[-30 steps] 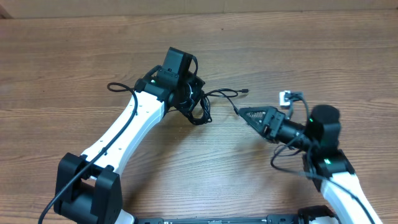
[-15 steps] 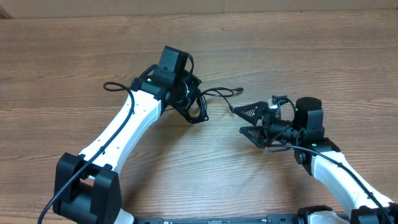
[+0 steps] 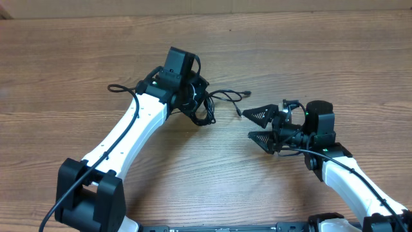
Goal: Untangle cables
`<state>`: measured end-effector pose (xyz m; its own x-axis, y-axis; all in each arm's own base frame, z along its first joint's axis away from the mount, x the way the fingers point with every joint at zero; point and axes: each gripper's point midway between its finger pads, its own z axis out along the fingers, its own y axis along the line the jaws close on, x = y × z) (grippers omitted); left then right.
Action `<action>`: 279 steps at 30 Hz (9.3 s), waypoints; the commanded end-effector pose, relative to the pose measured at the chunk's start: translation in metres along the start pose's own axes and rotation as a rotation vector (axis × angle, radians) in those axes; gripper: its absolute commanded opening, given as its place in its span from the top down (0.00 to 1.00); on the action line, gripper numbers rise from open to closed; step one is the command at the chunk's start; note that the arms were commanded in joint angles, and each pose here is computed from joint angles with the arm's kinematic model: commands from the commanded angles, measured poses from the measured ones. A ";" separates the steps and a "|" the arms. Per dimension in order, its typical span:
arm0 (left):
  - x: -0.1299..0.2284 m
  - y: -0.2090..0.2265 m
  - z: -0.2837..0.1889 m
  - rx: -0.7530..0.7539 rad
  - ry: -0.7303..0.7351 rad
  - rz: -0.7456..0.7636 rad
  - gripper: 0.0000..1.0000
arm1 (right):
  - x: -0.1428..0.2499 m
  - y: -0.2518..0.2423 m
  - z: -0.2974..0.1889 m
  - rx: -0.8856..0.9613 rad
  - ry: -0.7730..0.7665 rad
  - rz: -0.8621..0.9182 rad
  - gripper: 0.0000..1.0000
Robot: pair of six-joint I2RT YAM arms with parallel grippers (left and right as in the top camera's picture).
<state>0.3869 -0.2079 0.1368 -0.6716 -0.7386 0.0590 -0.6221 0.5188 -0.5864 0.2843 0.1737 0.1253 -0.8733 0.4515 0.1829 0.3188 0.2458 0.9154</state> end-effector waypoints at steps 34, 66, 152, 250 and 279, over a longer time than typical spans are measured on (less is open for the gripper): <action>0.011 -0.043 -0.013 0.174 0.035 0.298 0.96 | 0.015 0.034 0.051 -0.071 -0.172 0.516 0.36; 0.021 -0.062 -0.011 0.214 -0.060 0.596 0.96 | 0.010 0.033 0.061 -0.093 -0.288 0.502 0.36; -0.014 -0.059 -0.027 0.286 0.064 0.213 0.96 | -0.023 -0.008 -0.015 0.217 -0.356 -0.190 0.68; -0.105 0.040 -0.006 0.099 0.078 0.608 0.01 | 0.008 0.012 0.151 0.396 -0.127 -1.266 0.12; -0.109 0.051 -0.007 0.052 0.073 0.589 0.01 | 0.067 0.037 0.170 -0.015 0.286 -0.941 0.96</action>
<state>0.4205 -0.1021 0.0929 -0.9371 -0.2838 -0.2030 -0.1179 0.8051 -0.5813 0.3038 0.3510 0.0675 -0.8213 -0.1331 -0.5547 -0.5212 0.5702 0.6350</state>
